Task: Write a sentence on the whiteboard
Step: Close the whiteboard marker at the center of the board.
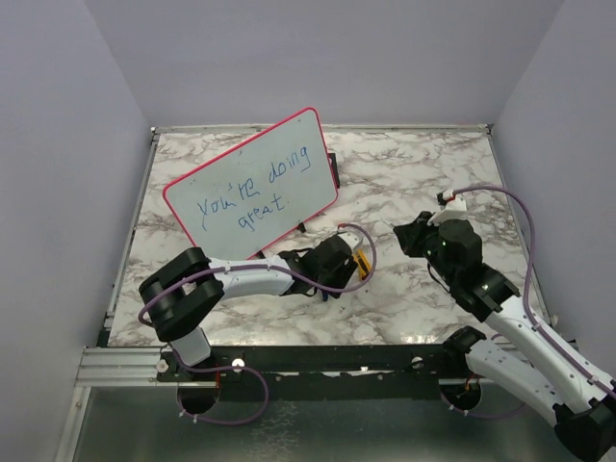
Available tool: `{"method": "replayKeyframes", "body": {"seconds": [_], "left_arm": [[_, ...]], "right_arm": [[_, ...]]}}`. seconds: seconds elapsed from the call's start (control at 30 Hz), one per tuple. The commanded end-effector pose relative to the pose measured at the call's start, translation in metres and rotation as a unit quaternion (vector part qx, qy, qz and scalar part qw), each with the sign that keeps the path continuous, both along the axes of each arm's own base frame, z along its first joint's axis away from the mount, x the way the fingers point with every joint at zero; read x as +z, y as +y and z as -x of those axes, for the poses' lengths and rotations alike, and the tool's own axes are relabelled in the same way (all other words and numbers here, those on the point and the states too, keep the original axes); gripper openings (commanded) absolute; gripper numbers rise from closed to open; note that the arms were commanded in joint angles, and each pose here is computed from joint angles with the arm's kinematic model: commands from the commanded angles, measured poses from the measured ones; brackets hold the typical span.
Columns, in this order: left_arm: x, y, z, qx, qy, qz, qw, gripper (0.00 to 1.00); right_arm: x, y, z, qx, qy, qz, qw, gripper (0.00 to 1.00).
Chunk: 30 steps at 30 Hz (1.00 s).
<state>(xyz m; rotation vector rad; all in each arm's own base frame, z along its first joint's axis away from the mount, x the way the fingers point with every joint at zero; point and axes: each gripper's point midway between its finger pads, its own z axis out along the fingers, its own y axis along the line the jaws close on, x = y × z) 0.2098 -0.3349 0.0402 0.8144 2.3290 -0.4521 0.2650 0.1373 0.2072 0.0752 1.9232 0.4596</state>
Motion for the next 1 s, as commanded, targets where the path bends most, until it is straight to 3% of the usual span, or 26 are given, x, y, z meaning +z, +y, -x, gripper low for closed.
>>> {"method": "replayKeyframes", "body": {"seconds": [0.0,0.5,0.97], "left_arm": [[-0.006,0.016,-0.005,0.018,-0.017,-0.047,0.999,0.60],[-0.030,0.067,0.007,0.081,-0.029,-0.135,0.987,0.60],[-0.017,0.102,0.028,0.145,-0.008,-0.113,0.983,0.60]], "right_arm": [[0.000,-0.003,0.003,-0.005,-0.004,-0.008,1.000,0.01],[-0.001,-0.002,0.000,-0.006,-0.006,-0.011,1.000,0.01],[-0.007,0.005,-0.002,0.004,0.003,-0.016,1.000,0.00]]}}
